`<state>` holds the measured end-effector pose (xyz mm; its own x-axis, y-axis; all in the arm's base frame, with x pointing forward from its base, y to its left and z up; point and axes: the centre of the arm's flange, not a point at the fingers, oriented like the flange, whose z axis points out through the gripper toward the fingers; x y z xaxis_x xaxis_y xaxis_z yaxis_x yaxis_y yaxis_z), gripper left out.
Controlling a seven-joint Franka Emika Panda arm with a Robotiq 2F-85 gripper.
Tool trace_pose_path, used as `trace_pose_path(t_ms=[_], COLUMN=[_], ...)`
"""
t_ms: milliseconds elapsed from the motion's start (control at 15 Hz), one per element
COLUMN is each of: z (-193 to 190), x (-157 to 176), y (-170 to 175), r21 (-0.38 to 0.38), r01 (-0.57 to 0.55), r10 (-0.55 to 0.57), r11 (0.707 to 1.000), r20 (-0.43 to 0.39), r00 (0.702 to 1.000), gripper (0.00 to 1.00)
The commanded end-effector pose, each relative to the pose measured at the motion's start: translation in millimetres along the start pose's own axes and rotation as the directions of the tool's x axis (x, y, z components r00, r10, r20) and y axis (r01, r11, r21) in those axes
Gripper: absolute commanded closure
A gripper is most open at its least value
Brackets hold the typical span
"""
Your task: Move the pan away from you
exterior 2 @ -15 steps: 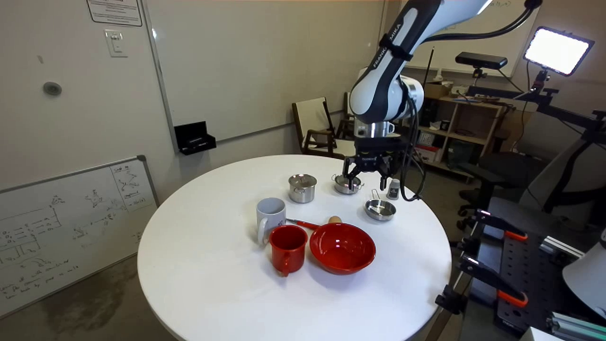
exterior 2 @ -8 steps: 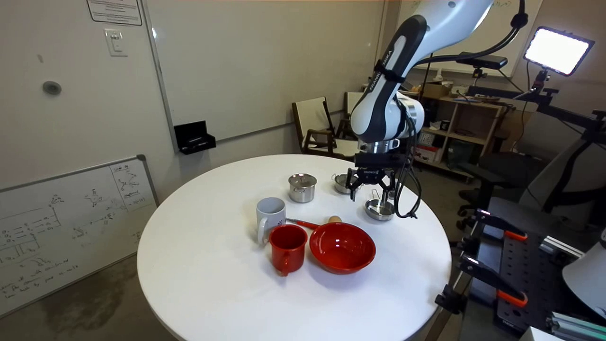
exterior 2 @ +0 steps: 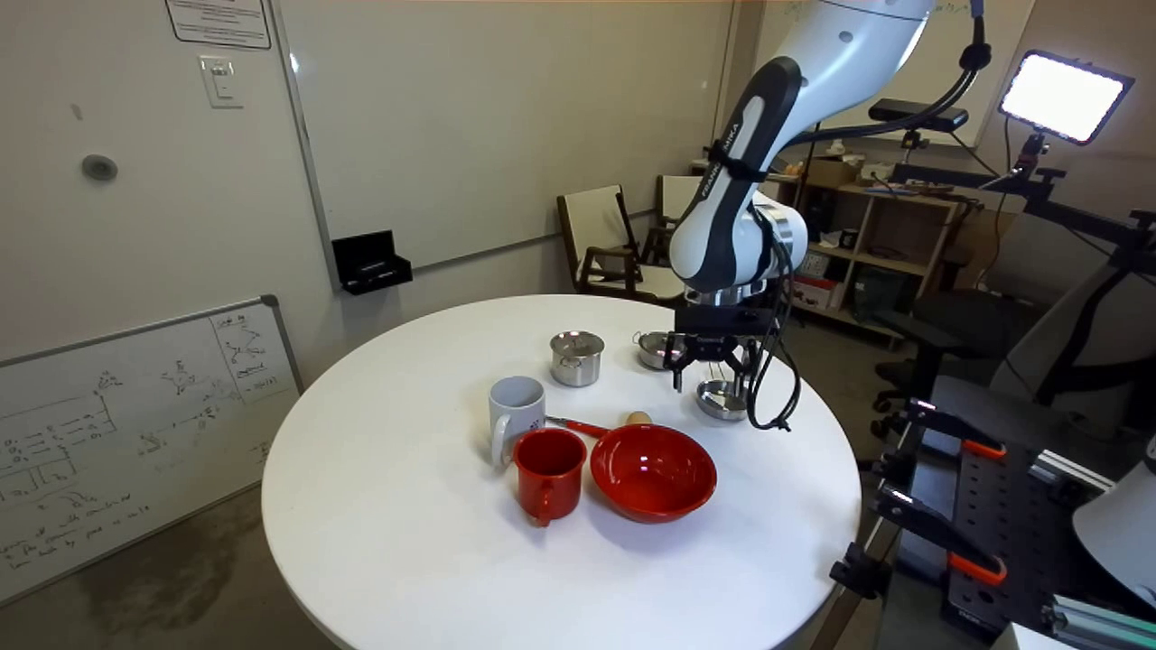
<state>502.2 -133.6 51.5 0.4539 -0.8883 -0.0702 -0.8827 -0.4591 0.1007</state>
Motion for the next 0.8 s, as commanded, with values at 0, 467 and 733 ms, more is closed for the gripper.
trace_pose_path(t_ms=[0,467,733], z=[13,27,29], x=[7,17,20], y=[-9,-10,-9], r21=[-0.008,-0.024,-0.026], r01=[-0.035,-0.054,-0.061], r10=[0.035,0.054,0.061], r11=[0.999,0.998,0.998], r20=[-0.009,-0.007,-0.007], r00=[0.999,0.999,0.998], gripper=[0.0,0.4,0.69])
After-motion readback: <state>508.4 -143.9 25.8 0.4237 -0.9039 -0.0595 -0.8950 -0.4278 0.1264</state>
